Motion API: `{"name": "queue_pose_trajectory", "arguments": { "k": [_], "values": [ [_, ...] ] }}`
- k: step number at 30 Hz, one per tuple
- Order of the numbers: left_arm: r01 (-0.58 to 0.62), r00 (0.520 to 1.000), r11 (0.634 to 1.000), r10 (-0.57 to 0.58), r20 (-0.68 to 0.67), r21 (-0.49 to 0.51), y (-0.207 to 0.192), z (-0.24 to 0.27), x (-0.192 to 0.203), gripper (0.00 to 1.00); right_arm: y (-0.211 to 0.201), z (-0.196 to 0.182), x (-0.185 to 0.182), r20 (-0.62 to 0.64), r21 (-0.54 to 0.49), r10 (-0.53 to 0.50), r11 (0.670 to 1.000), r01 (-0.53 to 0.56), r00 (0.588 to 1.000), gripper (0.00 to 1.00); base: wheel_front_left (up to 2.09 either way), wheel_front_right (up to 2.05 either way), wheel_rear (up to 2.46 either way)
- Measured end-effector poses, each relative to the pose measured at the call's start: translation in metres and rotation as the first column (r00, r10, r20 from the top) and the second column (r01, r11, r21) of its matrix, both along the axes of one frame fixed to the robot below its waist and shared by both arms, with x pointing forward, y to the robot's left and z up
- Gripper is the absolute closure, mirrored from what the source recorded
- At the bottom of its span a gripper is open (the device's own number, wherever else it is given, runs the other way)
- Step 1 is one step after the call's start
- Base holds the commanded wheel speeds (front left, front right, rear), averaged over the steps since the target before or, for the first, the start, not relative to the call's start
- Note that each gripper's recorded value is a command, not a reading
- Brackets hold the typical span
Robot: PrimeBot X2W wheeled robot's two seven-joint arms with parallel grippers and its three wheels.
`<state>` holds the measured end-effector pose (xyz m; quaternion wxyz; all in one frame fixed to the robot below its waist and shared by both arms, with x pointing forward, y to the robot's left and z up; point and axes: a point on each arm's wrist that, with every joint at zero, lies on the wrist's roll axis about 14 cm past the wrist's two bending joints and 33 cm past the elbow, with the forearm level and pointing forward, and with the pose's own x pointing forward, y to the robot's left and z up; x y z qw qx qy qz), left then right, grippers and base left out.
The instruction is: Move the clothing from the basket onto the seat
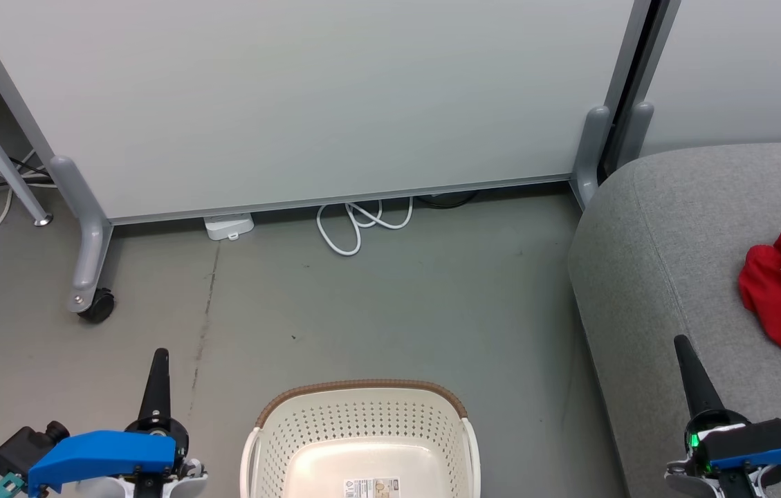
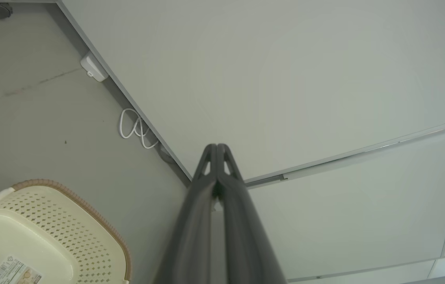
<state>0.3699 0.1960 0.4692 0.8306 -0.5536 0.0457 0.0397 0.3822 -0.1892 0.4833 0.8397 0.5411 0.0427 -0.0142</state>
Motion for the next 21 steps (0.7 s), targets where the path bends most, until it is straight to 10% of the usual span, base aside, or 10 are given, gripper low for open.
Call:
{"name": "queue_pose_trajectory", "arguments": {
  "k": [21],
  "values": [
    [-0.01, 0.999, 0.985, 0.017, 0.04, -0.175, 0.003, 0.014, 0.008, 1.0, -0.004, 0.008, 0.003, 0.023, 0.189, -0.023, 0.982, 0.019, 0.999, 1.0, 0.0, 0.0, 0.0]
  ]
}}
